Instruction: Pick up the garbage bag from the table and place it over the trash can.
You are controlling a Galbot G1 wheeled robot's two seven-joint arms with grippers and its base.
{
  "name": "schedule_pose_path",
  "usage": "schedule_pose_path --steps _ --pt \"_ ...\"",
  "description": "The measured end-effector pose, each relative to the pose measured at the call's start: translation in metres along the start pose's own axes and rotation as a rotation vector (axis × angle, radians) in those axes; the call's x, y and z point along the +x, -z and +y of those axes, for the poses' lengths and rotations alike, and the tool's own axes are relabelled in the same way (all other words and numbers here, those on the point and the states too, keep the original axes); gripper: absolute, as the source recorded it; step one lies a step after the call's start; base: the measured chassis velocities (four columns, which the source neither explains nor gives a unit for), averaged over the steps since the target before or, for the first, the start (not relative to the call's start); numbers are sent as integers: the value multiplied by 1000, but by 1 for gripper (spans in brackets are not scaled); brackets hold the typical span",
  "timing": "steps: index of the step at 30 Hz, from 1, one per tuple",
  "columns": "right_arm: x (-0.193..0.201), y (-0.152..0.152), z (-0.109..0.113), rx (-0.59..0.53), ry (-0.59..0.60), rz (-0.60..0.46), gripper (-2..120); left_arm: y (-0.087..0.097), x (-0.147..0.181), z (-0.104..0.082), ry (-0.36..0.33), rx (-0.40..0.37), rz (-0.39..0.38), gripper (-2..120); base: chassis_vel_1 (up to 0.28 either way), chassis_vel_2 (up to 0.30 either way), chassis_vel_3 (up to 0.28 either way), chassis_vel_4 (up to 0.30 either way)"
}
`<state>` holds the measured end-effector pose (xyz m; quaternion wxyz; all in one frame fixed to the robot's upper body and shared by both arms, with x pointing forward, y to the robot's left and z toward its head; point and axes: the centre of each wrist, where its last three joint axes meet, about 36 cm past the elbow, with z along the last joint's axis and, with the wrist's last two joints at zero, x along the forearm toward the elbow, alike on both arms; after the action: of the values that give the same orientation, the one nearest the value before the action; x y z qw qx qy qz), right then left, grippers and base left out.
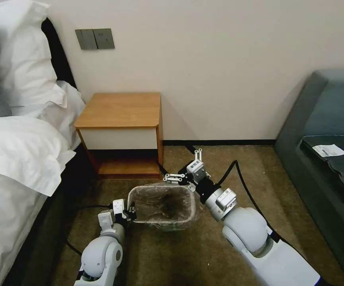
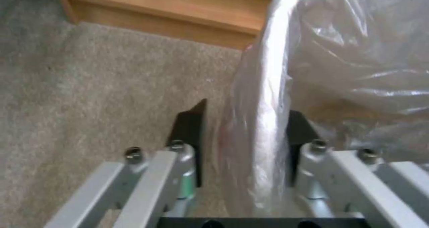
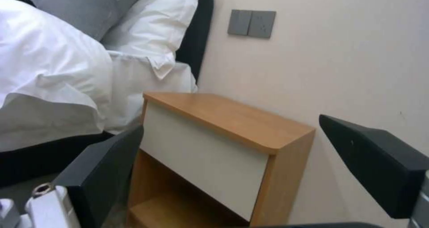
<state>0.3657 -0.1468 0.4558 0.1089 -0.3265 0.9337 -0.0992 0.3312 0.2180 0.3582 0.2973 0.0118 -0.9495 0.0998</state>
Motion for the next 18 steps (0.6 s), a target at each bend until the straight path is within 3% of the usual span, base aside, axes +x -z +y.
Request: schedule_pose_path --steps 7,9,13,18 --pt "0 2 -1 2 0 -1 100 3 5 -1 -2 -9 -27 66 0 0 0 0" --pt "0 2 -1 2 0 0 100 3 6 -1 -3 -11 -29 68 0 0 0 0" --pt "0 3 -2 3 -1 -1 100 4 12 -4 -9 -20 -39 86 0 0 0 0" --pt "-2 4 -3 8 -1 -2 100 6 22 -5 -16 -26 -50 99 0 0 0 0"
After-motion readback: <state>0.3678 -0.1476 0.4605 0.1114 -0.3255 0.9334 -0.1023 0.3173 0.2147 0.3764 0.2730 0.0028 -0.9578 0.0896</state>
